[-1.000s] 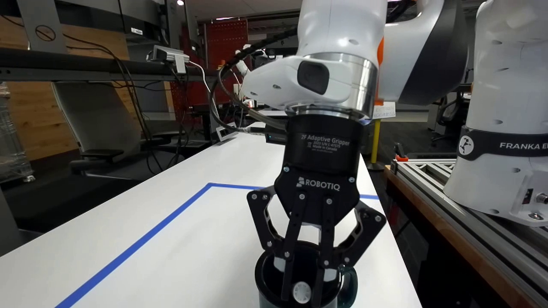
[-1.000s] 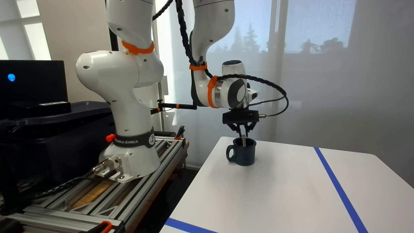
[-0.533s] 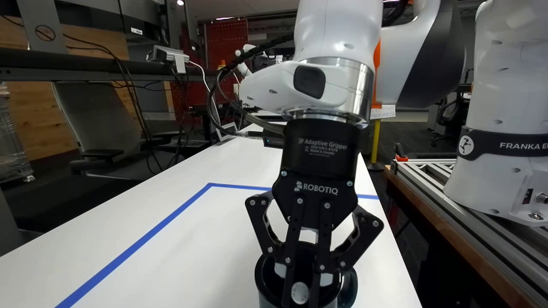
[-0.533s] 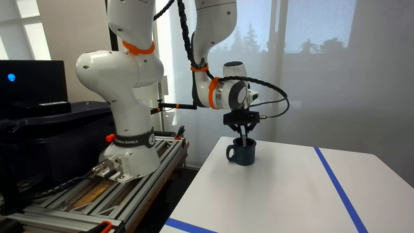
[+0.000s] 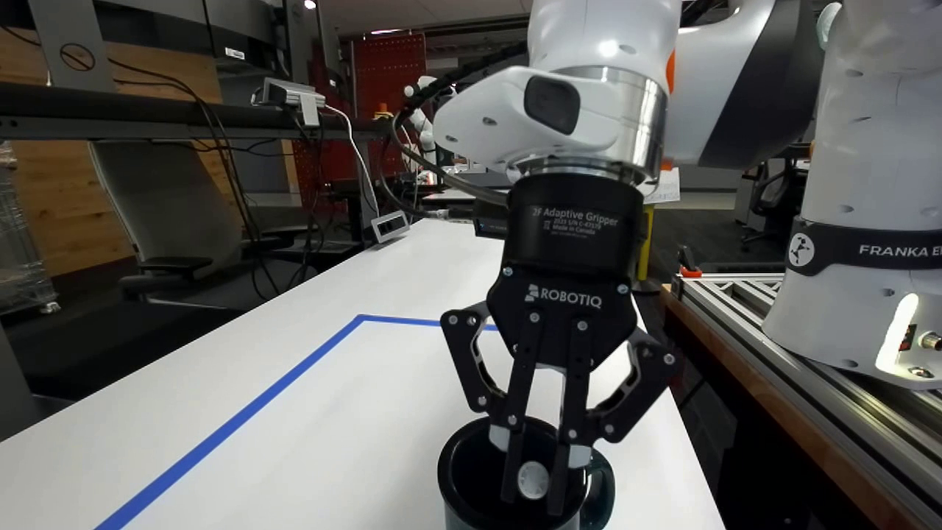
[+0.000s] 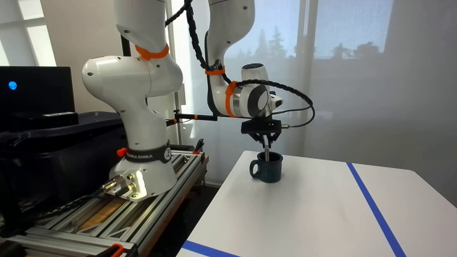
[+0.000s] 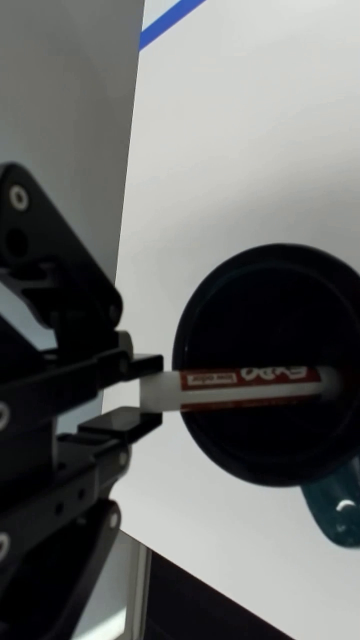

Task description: Remove the red marker from the mug.

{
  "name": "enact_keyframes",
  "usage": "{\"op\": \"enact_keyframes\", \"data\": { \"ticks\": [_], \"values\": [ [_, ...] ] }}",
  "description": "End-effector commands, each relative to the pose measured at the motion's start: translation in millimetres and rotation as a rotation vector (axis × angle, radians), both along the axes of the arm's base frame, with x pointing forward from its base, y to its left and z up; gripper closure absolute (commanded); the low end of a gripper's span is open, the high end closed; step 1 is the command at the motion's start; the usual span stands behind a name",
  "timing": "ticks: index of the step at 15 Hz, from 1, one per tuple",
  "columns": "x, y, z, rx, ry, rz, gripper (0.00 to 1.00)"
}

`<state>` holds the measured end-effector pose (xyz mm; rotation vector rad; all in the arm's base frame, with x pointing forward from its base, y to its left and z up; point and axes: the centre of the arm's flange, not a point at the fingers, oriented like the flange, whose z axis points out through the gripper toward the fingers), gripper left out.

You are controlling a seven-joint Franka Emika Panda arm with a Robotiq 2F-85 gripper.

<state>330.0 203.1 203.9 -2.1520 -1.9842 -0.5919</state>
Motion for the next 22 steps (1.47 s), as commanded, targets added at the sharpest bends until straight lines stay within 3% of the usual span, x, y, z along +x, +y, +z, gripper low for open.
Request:
{"op": "enact_keyframes", "data": {
  "ticks": [1,11,22],
  "values": [
    [-13,-21,56,0.019,-0.008,-0.106,0.95],
    [-11,-41,103,0.03,-0.044,-0.368,0.95],
    [-11,-53,134,0.067,-0.113,-0.531,0.95]
  ]
}}
